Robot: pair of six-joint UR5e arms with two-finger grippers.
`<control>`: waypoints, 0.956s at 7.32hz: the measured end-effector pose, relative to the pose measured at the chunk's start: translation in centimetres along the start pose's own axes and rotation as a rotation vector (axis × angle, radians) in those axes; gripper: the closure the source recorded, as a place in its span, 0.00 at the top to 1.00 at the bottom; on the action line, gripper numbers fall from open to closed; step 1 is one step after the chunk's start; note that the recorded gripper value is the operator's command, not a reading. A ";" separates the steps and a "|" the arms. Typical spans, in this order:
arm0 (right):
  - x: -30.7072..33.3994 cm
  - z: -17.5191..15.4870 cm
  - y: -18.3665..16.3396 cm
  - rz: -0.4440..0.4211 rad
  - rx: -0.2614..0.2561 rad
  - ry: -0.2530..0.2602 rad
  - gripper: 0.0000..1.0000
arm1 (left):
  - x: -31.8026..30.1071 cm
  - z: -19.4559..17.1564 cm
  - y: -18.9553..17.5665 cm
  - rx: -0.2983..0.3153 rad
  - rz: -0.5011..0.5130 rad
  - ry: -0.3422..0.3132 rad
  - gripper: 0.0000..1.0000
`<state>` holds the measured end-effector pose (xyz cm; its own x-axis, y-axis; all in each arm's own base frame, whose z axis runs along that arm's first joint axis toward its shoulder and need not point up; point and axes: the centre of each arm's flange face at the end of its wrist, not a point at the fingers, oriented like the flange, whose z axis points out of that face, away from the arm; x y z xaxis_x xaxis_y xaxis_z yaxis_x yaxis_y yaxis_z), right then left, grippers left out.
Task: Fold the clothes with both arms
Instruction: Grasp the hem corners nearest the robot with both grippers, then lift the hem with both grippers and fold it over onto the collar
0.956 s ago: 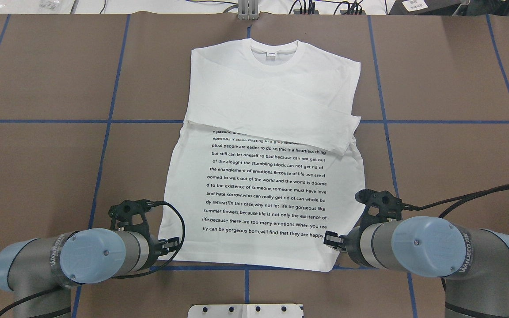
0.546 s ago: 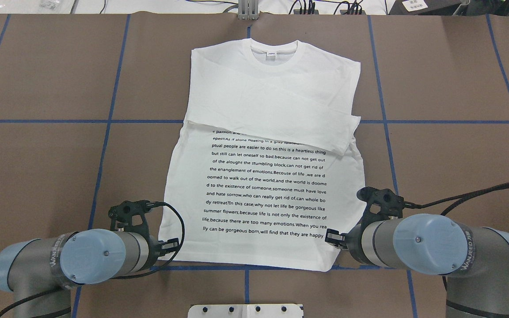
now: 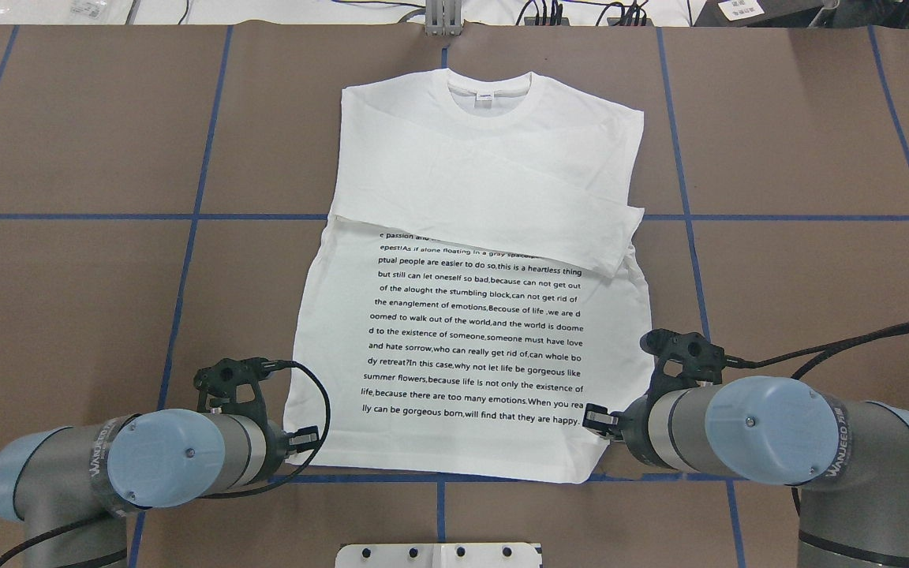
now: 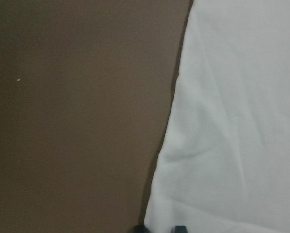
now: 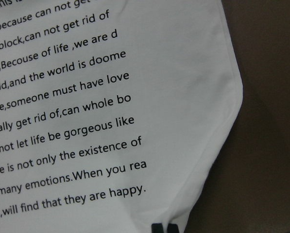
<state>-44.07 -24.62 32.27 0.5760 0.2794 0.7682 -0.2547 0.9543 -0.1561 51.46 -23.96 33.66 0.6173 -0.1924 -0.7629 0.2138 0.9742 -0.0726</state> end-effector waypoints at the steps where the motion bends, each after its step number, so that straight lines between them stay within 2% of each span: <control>1: 0.0 -0.1 -0.1 0.001 0.003 0.000 0.00 | 0.1 -0.1 0.2 -0.003 0.002 0.003 0.00; 4: -0.1 -2.0 -0.3 -0.002 0.008 -0.030 0.00 | 1.1 -3.4 0.4 -0.008 0.004 0.044 0.00; 6: -0.5 -5.1 1.4 -0.031 -0.036 -0.084 0.00 | 2.3 -8.4 2.2 -0.037 0.025 0.096 0.00; 7: -0.3 -7.0 2.7 -0.049 -0.075 -0.108 0.00 | 2.7 -10.9 3.9 -0.066 0.046 0.121 0.00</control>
<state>-39.51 -21.36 27.26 0.4980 0.2231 0.8380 -0.1670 0.9729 -0.1598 45.76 -19.35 24.32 0.5284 -0.1358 -0.8380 0.1346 0.9880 -0.0752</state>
